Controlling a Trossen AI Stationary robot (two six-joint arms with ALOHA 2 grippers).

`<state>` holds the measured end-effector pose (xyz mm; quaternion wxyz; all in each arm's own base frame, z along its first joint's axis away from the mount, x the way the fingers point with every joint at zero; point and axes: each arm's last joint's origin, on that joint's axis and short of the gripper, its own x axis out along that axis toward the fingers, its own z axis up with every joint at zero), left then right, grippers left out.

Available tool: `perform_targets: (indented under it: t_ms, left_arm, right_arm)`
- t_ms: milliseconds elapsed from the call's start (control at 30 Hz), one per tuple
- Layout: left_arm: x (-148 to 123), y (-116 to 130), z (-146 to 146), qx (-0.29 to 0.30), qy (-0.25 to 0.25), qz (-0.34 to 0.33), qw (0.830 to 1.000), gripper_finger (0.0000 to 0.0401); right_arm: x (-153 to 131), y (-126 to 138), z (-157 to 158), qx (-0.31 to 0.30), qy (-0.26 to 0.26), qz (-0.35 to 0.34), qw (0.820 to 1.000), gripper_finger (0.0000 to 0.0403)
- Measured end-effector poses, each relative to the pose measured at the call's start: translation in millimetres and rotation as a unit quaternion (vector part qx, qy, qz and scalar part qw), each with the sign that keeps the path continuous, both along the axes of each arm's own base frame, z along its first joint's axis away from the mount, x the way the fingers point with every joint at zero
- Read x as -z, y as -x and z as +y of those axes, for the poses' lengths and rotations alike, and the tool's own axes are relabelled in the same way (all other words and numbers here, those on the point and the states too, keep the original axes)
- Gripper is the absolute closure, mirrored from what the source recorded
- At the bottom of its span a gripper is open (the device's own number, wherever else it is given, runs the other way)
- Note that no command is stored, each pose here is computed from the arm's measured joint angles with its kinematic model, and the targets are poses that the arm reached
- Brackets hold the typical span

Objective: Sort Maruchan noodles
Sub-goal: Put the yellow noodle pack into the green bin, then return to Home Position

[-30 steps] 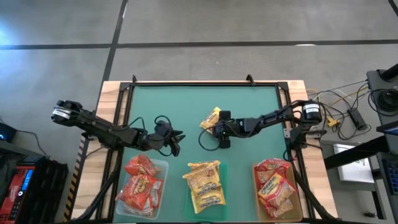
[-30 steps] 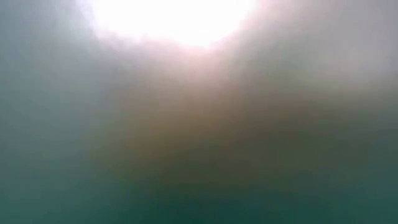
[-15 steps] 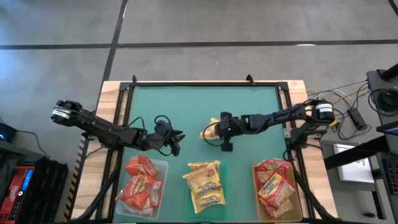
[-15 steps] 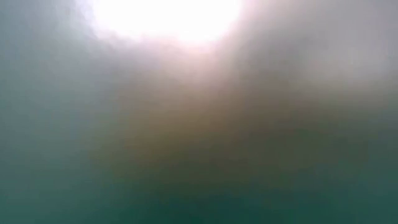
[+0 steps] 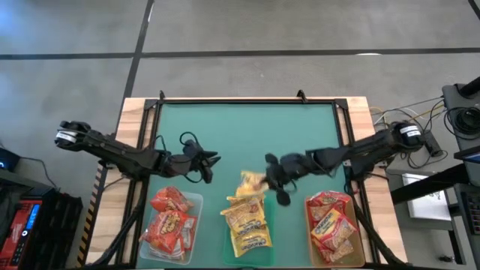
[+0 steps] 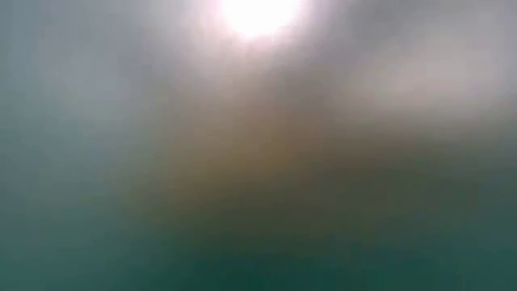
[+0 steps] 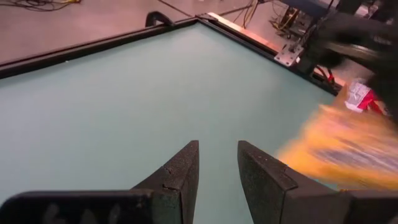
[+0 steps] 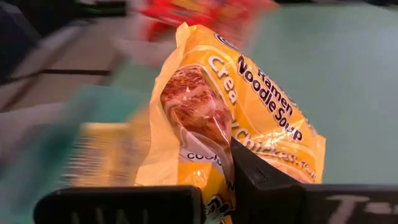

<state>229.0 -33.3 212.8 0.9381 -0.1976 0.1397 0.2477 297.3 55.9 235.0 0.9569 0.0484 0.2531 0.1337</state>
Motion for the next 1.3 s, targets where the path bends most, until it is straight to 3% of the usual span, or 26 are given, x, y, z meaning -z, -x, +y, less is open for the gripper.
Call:
perform_targets:
  t_ms: [300,500,733,967,1067,1300]
  left_arm:
    - [-2,2,1,-0.002,0.003,-0.004,1.000,0.0307]
    - [-3,2,1,-0.008,0.018,-0.013,1.000,0.0307]
    - [-2,1,-1,0.006,0.046,-0.019,0.999,0.0307]
    - [-15,8,0,0.031,0.045,-0.040,0.998,0.0307]
    - [-33,20,2,0.040,0.036,-0.076,0.996,0.0307]
    - [-68,53,5,0.075,-0.022,-0.145,0.986,0.0307]
  right_arm:
    - [-2,7,90,-0.134,-0.045,-0.097,0.985,0.0376]
    - [20,4,119,-0.169,-0.050,-0.101,0.979,0.0367]
    - [31,2,119,-0.162,-0.060,-0.064,0.983,0.0284]
    - [-8,16,101,-0.144,-0.071,-0.090,0.983,0.0191]
    - [-29,29,83,-0.098,-0.061,-0.090,0.989,0.0175]
    - [-53,57,60,-0.013,0.043,-0.101,0.994,0.0175]
